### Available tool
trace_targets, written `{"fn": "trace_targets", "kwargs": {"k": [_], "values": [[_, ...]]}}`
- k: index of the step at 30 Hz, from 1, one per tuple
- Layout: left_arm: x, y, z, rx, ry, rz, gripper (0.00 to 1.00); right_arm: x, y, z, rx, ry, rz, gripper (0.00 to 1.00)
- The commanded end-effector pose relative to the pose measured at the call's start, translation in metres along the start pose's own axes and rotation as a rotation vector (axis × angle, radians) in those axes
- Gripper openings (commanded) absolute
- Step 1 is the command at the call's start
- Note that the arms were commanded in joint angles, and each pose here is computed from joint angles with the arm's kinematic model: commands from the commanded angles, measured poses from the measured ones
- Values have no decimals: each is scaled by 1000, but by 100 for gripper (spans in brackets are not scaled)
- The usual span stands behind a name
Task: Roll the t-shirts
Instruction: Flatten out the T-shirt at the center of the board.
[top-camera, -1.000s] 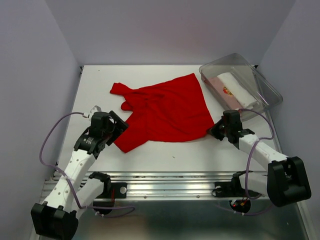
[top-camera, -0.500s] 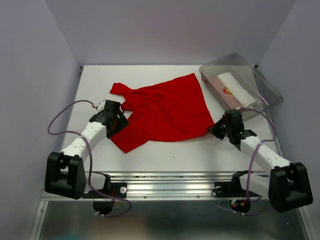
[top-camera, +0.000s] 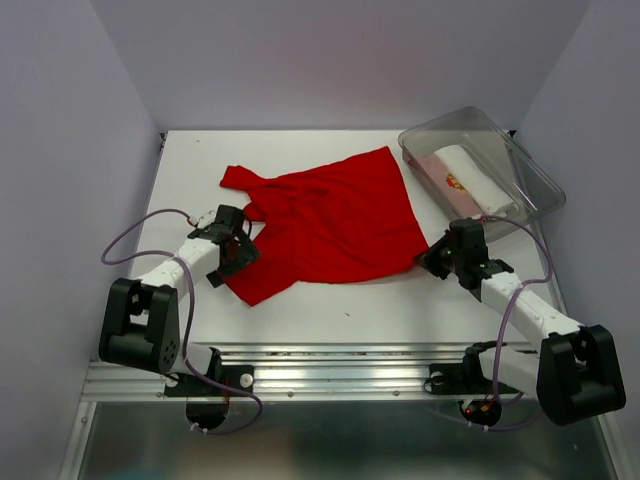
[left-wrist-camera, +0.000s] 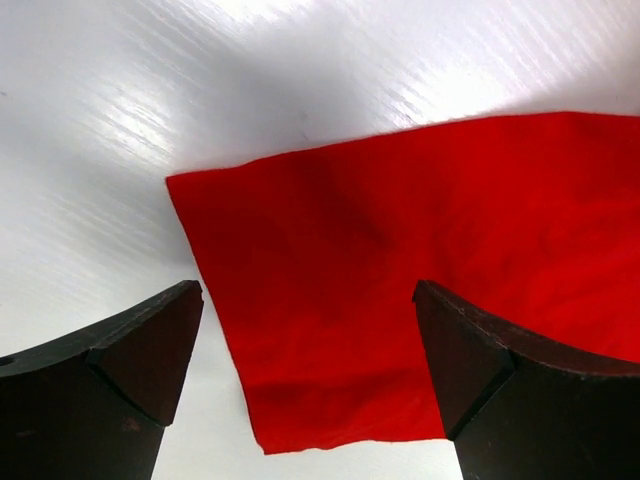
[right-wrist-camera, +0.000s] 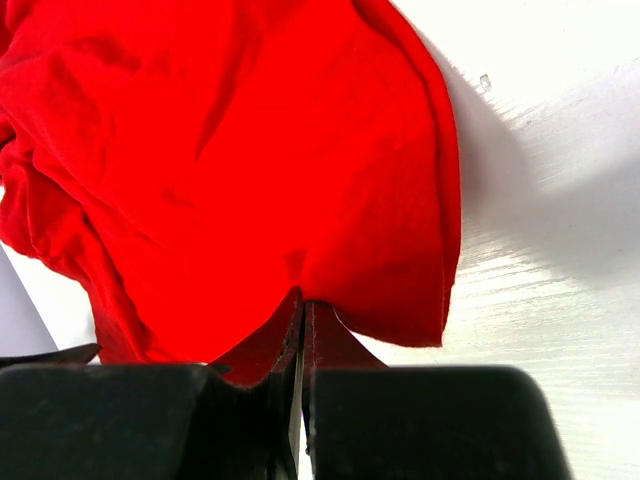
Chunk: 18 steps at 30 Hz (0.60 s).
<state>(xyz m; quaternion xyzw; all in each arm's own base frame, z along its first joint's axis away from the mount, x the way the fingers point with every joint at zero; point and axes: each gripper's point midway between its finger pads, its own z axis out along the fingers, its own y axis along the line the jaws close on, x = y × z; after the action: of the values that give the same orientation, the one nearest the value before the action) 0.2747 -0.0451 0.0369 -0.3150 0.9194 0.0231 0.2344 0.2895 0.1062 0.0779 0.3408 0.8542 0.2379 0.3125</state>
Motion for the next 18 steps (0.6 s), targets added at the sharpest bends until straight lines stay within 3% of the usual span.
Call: {"fn": "trace_targets", "kwargs": {"k": [1, 5, 12, 18], "values": [[9, -20, 6, 108, 42, -25, 99, -10, 8, -3, -19, -34, -6, 1], [15, -40, 8, 177, 78, -7, 99, -10, 8, -3, -19, -34, -6, 1], [28, -38, 13, 161, 102, 2, 99, -11, 8, -3, -18, -38, 0, 1], [1, -26, -8, 133, -36, -72, 98, -9, 8, -2, -20, -29, -1, 1]]}}
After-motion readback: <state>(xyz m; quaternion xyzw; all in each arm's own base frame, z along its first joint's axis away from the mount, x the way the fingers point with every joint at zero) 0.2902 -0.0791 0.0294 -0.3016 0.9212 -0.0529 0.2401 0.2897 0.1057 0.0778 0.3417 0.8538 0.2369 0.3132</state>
